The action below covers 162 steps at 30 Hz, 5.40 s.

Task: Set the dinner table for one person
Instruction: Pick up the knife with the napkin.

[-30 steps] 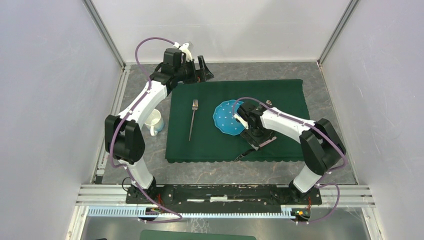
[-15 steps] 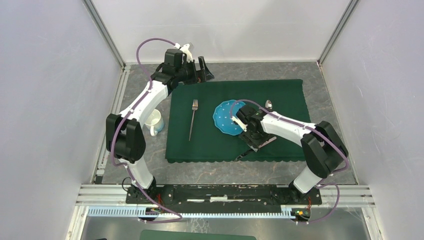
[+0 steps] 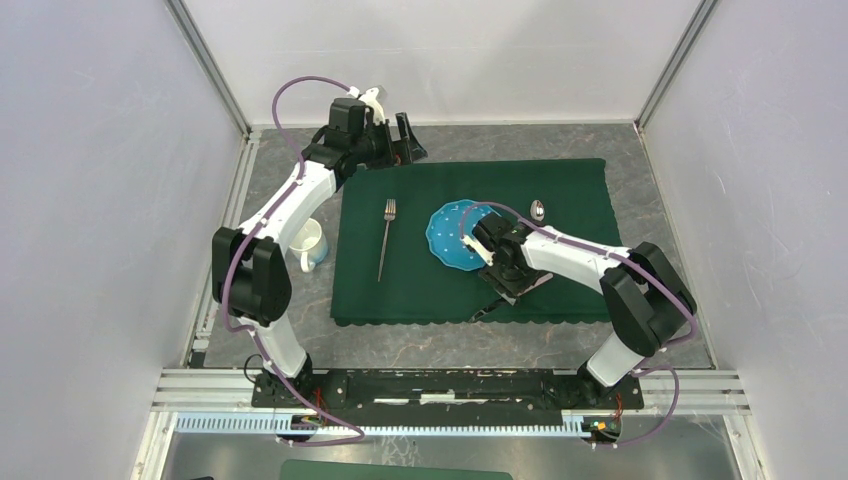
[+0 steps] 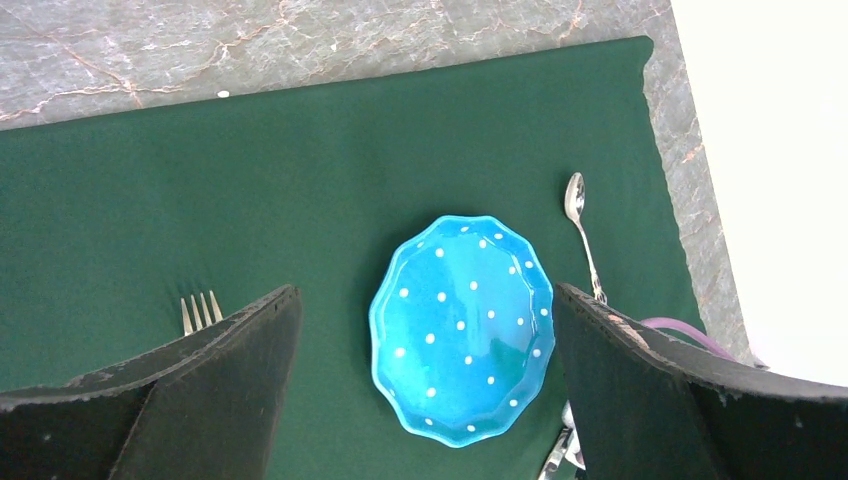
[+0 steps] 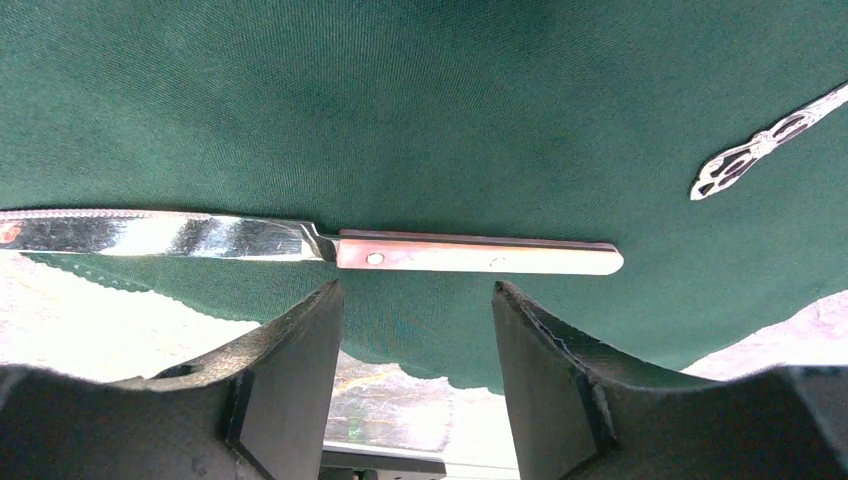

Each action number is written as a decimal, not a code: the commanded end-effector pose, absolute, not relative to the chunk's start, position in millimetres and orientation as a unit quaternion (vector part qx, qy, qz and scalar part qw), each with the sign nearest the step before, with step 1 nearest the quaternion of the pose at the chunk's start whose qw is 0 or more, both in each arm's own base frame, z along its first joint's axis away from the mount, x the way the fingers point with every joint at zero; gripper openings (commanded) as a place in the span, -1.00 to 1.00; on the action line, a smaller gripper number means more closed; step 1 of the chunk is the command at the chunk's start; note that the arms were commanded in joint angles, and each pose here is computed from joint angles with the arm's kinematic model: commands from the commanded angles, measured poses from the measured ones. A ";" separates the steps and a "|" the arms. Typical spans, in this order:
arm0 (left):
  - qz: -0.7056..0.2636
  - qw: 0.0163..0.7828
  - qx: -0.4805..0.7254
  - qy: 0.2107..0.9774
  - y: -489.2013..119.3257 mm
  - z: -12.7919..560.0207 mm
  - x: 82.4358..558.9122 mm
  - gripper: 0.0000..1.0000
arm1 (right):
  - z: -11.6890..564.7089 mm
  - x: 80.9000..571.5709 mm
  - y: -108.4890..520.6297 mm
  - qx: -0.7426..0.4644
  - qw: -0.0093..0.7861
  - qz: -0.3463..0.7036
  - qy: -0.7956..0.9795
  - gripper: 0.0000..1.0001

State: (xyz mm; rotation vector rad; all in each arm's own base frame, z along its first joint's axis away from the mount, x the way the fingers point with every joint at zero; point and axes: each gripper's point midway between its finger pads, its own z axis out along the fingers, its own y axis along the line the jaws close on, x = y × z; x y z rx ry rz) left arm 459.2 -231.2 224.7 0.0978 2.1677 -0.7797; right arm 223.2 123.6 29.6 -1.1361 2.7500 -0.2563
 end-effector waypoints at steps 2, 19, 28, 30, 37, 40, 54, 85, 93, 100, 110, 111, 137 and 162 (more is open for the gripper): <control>-0.318 0.420 0.018 0.850 -230.1 239.9 467.0 1.00 | 31.8 229.2 133.6 -0.384 0.096 -0.071 0.916 0.23; -0.313 0.423 0.014 0.850 -225.4 238.5 470.4 1.00 | 28.0 244.7 144.0 -0.411 0.127 -0.077 0.899 0.20; -0.320 0.421 0.014 0.849 -228.0 238.0 473.3 1.00 | 24.9 245.6 140.8 -0.434 0.132 -0.104 0.885 0.20; -0.319 0.420 0.014 0.849 -227.9 237.3 472.8 1.00 | 22.4 244.3 141.0 -0.435 0.128 -0.103 0.885 0.20; -0.317 0.421 0.013 0.850 -225.6 237.3 473.0 1.00 | 12.8 239.2 140.4 -0.435 0.119 -0.098 0.887 0.20; -0.316 0.422 0.011 0.850 -224.2 238.0 473.4 1.00 | 11.6 240.5 142.2 -0.436 0.119 -0.097 0.887 0.20; -0.313 0.417 0.010 0.853 -221.8 234.4 473.2 1.00 | -5.1 235.2 146.2 -0.437 0.105 -0.080 0.889 0.18; -0.317 0.410 0.015 0.855 -218.7 230.9 481.7 1.00 | -10.8 236.0 153.8 -0.491 0.117 -0.067 0.861 0.16; -0.318 0.406 0.014 0.856 -216.3 226.7 483.8 1.00 | -10.6 223.5 142.5 -0.488 0.101 -0.077 0.864 0.16; -0.319 0.401 0.013 0.859 -214.2 222.5 484.5 1.00 | -0.9 223.8 145.1 -0.487 0.099 -0.076 0.865 0.16; -0.322 0.396 0.013 0.860 -213.5 216.6 487.4 1.00 | 12.3 217.5 144.4 -0.480 0.096 -0.072 0.869 0.16; -0.323 0.395 0.013 0.860 -214.3 215.6 487.9 1.00 | 9.8 215.8 142.1 -0.483 0.090 -0.075 0.868 0.16; -0.326 0.393 0.013 0.860 -211.8 215.4 490.2 1.00 | -11.4 218.4 138.3 -0.486 0.077 -0.090 0.866 -0.09; -0.333 0.387 0.014 0.860 -214.0 214.2 490.3 1.00 | -0.8 241.4 160.9 -0.494 0.088 -0.084 0.861 -0.28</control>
